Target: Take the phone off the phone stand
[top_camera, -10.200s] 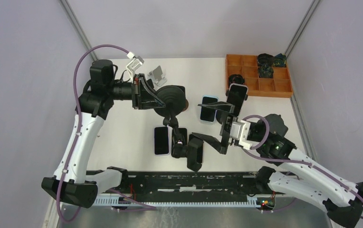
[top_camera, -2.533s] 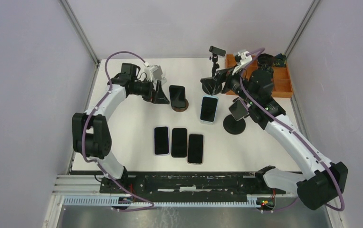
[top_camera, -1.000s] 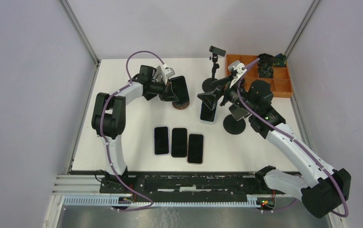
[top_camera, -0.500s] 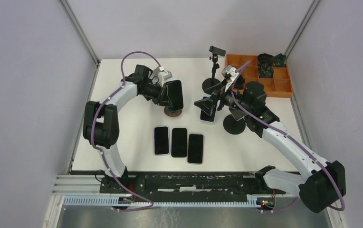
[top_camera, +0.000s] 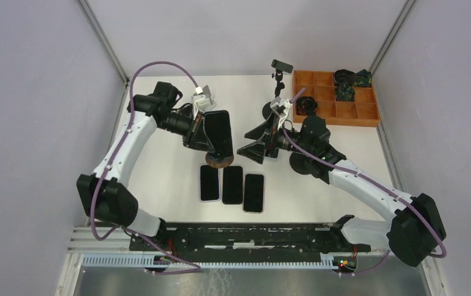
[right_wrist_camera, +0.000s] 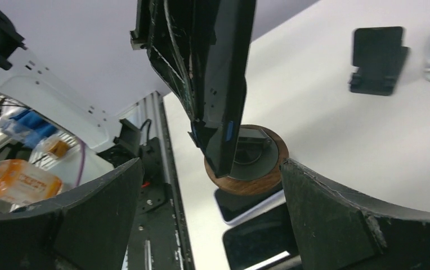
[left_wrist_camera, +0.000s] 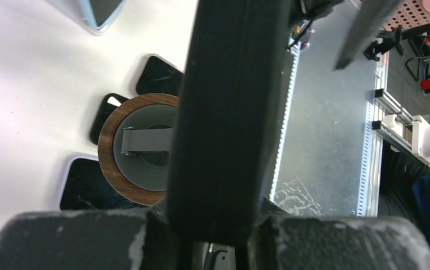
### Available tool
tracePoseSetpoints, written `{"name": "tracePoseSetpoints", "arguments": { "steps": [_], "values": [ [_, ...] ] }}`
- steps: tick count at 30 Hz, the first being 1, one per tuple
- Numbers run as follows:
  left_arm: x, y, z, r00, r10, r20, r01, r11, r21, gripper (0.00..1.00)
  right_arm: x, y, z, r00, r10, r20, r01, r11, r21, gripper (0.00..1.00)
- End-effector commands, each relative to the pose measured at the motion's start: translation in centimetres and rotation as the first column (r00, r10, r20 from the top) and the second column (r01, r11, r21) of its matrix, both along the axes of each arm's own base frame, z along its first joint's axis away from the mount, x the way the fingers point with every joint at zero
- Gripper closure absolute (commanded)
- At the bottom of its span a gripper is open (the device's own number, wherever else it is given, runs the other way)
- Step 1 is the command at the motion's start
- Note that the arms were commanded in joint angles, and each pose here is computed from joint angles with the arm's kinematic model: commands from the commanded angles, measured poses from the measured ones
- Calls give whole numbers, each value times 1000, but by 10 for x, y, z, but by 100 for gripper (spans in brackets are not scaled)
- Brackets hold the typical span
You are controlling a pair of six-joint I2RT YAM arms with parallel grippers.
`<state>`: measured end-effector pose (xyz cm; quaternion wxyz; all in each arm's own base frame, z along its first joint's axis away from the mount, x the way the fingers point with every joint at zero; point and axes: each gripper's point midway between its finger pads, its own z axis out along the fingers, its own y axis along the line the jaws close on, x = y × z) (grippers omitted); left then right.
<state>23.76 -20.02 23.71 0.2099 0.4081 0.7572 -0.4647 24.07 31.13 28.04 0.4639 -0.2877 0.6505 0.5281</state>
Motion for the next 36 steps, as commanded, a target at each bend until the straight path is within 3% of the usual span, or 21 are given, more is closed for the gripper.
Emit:
{"name": "tracePoseSetpoints", "arguments": {
  "steps": [1, 6, 15, 26, 33, 36],
  "values": [
    [-48, -5, 61, 995, -74, 69, 83, 985, -149, 98, -21, 15, 24, 998, 64, 22, -66, 989, 132, 2],
    [-74, -4, 74, 993, -90, 76, 102, 979, -175, 98, -44, 28, 36, 992, 129, 9, -127, 968, 218, 3],
    [-96, -4, 86, 990, -106, 90, 121, 977, -177, 98, -76, 52, 61, 974, 224, 29, -223, 932, 285, 20],
    [-114, -6, 82, 984, -159, 78, 170, 973, -157, 98, -83, 65, 80, 965, 260, 42, -258, 904, 342, 43],
    [-111, -4, 84, 982, -153, 111, 166, 978, -126, 98, -86, 73, 79, 955, 296, 21, -285, 898, 335, 76],
    [-106, -3, 80, 982, -147, 117, 159, 982, -99, 98, -87, 73, 81, 954, 298, 20, -286, 895, 342, 99]
  ]
}}
